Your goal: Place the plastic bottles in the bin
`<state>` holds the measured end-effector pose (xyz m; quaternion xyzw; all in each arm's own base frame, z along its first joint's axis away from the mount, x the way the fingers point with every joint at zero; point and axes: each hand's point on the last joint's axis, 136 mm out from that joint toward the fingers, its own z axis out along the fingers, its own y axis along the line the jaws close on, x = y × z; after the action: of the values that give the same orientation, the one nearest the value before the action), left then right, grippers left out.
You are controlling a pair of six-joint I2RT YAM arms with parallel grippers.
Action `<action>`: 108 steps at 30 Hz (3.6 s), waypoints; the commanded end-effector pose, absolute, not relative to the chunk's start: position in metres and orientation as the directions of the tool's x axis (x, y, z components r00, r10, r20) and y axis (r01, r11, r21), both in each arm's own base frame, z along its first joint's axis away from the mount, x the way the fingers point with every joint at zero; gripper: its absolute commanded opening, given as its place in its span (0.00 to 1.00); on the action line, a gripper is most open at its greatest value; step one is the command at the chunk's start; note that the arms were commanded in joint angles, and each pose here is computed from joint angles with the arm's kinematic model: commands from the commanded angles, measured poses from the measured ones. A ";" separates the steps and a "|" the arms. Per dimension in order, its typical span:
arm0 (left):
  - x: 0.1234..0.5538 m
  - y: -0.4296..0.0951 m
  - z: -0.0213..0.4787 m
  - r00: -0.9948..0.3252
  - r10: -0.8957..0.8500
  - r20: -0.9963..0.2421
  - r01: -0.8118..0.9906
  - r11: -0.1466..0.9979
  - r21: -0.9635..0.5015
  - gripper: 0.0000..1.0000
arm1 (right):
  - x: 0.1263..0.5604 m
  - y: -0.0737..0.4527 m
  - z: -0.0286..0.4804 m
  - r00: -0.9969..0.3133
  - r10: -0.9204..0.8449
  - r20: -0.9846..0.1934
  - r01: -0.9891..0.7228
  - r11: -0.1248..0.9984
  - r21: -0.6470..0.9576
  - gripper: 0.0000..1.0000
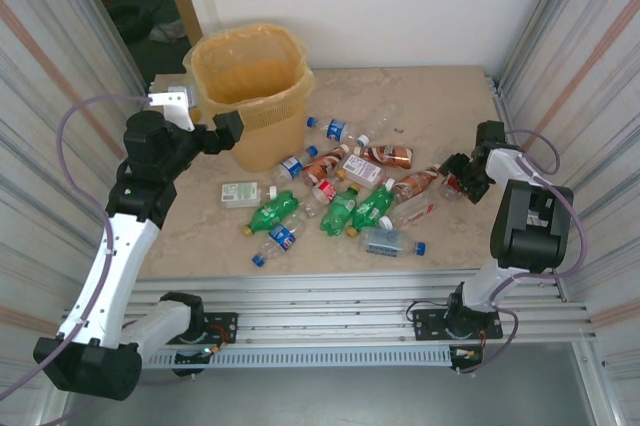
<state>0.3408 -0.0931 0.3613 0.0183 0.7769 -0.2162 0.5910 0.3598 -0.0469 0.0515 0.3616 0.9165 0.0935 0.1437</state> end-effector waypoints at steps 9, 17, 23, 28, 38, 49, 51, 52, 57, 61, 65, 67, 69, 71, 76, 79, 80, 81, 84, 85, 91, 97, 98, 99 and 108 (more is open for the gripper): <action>0.327 -0.084 0.361 -0.285 -0.264 -0.921 0.247 0.909 -0.337 0.99 | 0.364 -0.050 0.029 -0.709 0.689 -0.150 0.638 0.718 0.278 0.73; 0.326 -0.081 0.355 -0.293 -0.273 -0.916 0.224 0.912 -0.344 0.99 | 0.363 -0.049 0.024 -0.707 0.693 -0.142 0.643 0.713 0.282 0.63; 0.326 -0.079 0.353 -0.297 -0.275 -0.914 0.215 0.914 -0.345 0.99 | 0.362 -0.051 0.033 -0.703 0.692 -0.164 0.639 0.716 0.282 0.56; 0.327 -0.079 0.352 -0.299 -0.280 -0.912 0.213 0.912 -0.350 0.99 | 0.359 -0.053 0.054 -0.695 0.688 -0.208 0.629 0.723 0.286 0.55; 0.328 -0.084 0.350 -0.312 -0.304 -0.900 0.225 0.897 -0.381 0.99 | 0.357 -0.037 0.119 -0.698 0.618 -0.362 0.525 0.785 0.329 0.53; 0.332 -0.107 0.363 -0.329 -0.354 -0.876 0.337 0.822 -0.459 0.99 | 0.355 0.065 0.247 -0.643 0.336 -0.688 0.051 0.915 0.400 0.53; 0.334 -0.115 0.368 -0.335 -0.368 -0.867 0.374 0.793 -0.481 0.99 | 0.349 0.093 0.268 -0.618 0.269 -0.739 -0.068 0.918 0.391 0.52; 0.335 -0.119 0.371 -0.339 -0.373 -0.864 0.391 0.779 -0.489 0.99 | 0.346 0.103 0.277 -0.605 0.245 -0.758 -0.113 0.915 0.386 0.52; 0.336 -0.158 0.388 -0.360 -0.335 -0.871 0.504 0.716 -0.484 0.99 | 0.329 0.154 0.312 -0.528 0.123 -0.840 -0.325 0.885 0.334 0.52; 0.332 -0.202 0.404 -0.379 -0.272 -0.884 0.618 0.637 -0.461 0.99 | 0.314 0.193 0.330 -0.463 0.035 -0.886 -0.468 0.838 0.279 0.52; 0.323 -0.244 0.422 -0.391 -0.226 -0.892 0.725 0.522 -0.450 0.99 | 0.305 0.220 0.338 -0.410 -0.038 -0.911 -0.550 0.808 0.213 0.53; 0.320 -0.261 0.427 -0.401 -0.203 -0.894 0.760 0.471 -0.448 0.99 | 0.301 0.231 0.340 -0.394 -0.061 -0.917 -0.579 0.791 0.196 0.53; 0.317 -0.275 0.430 -0.409 -0.183 -0.894 0.785 0.429 -0.447 0.99 | 0.298 0.241 0.343 -0.378 -0.078 -0.922 -0.607 0.773 0.184 0.53; 0.316 -0.288 0.431 -0.431 -0.164 -0.887 0.799 0.387 -0.460 0.97 | 0.296 0.250 0.344 -0.363 -0.092 -0.927 -0.632 0.755 0.173 0.53; 0.319 -0.307 0.431 -0.469 -0.154 -0.870 0.810 0.316 -0.493 0.85 | 0.292 0.264 0.346 -0.338 -0.119 -0.934 -0.668 0.729 0.148 0.53; 0.320 -0.314 0.429 -0.479 -0.144 -0.866 0.812 0.301 -0.500 0.81 | 0.292 0.269 0.345 -0.336 -0.129 -0.933 -0.674 0.725 0.142 0.53; 0.320 -0.316 0.427 -0.483 -0.140 -0.865 0.812 0.299 -0.502 0.80 | 0.293 0.271 0.344 -0.337 -0.132 -0.932 -0.676 0.724 0.142 0.53; 0.320 -0.318 0.425 -0.486 -0.137 -0.863 0.811 0.296 -0.504 0.78 | 0.293 0.272 0.345 -0.336 -0.132 -0.932 -0.676 0.724 0.141 0.53; 0.321 -0.323 0.421 -0.498 -0.126 -0.858 0.809 0.288 -0.512 0.73 | 0.294 0.274 0.344 -0.338 -0.134 -0.932 -0.680 0.719 0.143 0.53; 0.321 -0.325 0.419 -0.502 -0.123 -0.856 0.808 0.286 -0.515 0.71 | 0.294 0.275 0.343 -0.337 -0.135 -0.932 -0.682 0.717 0.143 0.53; 0.320 -0.333 0.414 -0.526 -0.104 -0.844 0.805 0.259 -0.534 0.52 | 0.296 0.276 0.344 -0.333 -0.133 -0.933 -0.678 0.722 0.139 0.53; 0.320 -0.333 0.412 -0.526 -0.103 -0.844 0.805 0.260 -0.533 0.23 | 0.298 0.274 0.342 -0.333 -0.137 -0.933 -0.669 0.732 0.131 0.56; 0.321 -0.333 0.412 -0.523 -0.104 -0.846 0.805 0.266 -0.530 0.19 | 0.298 0.273 0.341 -0.334 -0.138 -0.933 -0.667 0.734 0.130 0.59; 0.321 -0.332 0.411 -0.520 -0.104 -0.848 0.804 0.274 -0.527 0.16 | 0.298 0.272 0.341 -0.335 -0.136 -0.932 -0.663 0.738 0.130 0.64; 0.338 -0.305 0.430 -0.424 -0.130 -0.896 0.805 0.400 -0.439 0.02 | 0.295 0.257 0.339 -0.340 -0.125 -0.932 -0.622 0.773 0.123 0.96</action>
<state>0.3348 -0.3235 0.3966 0.2419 0.7070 -0.5129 0.4226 0.2989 0.2655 0.3230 -0.2452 0.7953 0.2438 0.4980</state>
